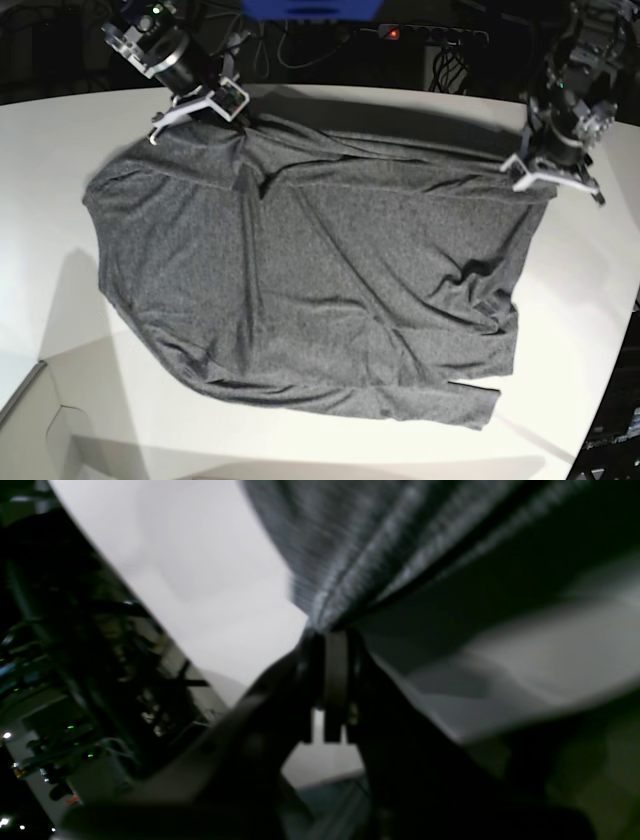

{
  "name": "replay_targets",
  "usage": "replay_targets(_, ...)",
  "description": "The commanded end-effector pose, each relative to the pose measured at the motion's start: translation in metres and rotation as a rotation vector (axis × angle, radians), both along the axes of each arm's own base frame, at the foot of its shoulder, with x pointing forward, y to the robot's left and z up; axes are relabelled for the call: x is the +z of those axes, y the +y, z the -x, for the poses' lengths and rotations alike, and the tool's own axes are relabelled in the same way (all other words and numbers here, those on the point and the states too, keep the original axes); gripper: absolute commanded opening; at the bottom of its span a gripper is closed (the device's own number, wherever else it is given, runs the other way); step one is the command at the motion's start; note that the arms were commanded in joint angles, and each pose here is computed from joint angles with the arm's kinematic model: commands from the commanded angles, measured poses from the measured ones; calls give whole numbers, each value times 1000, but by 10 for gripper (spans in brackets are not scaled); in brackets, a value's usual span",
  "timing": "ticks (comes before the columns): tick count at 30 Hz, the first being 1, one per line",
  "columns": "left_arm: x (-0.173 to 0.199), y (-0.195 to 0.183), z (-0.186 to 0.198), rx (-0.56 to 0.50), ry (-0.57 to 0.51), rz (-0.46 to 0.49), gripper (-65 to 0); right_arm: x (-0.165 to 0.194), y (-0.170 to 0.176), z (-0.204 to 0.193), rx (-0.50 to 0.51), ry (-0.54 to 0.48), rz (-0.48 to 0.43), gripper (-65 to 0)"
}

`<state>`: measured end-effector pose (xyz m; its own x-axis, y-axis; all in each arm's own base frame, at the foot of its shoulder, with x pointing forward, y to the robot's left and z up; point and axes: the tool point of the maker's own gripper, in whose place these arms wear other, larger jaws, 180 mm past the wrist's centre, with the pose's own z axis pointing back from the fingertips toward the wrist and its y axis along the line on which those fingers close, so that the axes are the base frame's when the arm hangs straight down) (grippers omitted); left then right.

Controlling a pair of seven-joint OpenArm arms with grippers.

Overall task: Layout the t-shirt on the table in an organized manner, then fold the t-shirt properly
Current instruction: 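Lower the left gripper onto the shirt's side edge and grasp it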

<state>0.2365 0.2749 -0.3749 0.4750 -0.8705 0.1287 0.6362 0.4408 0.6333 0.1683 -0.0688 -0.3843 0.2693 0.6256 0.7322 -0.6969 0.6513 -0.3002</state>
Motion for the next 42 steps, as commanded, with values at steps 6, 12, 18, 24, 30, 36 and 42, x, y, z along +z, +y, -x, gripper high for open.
replay_targets(6, 22, -4, -30, -43, -67, -17, -648, 17, 4, -20, 5, -73, -25, -650)
replay_targets(12, 18, -13, -44, -104, -16, -19, -648, 28, 3, -43, 4, -130, -21, -650)
replay_targets(18, 20, -13, -71, -99, -34, -22, -648, 37, 1, -66, 3, -183, -15, -650)
replay_targets(24, 20, -13, -96, -115, -59, 2, -648, 11, -5, -79, 41, -124, 25, -650)
replay_targets(30, 21, -12, -116, -88, -82, 34, -648, 5, 2, -83, 86, -93, 18, -650)
replay_targets(36, 16, -10, -117, -73, -70, 43, -648, 14, 1, -101, 79, -124, 40, -650)
replay_targets(42, 8, -15, -119, -89, -47, 41, -648, 16, -5, -119, 62, -134, 71, -650)
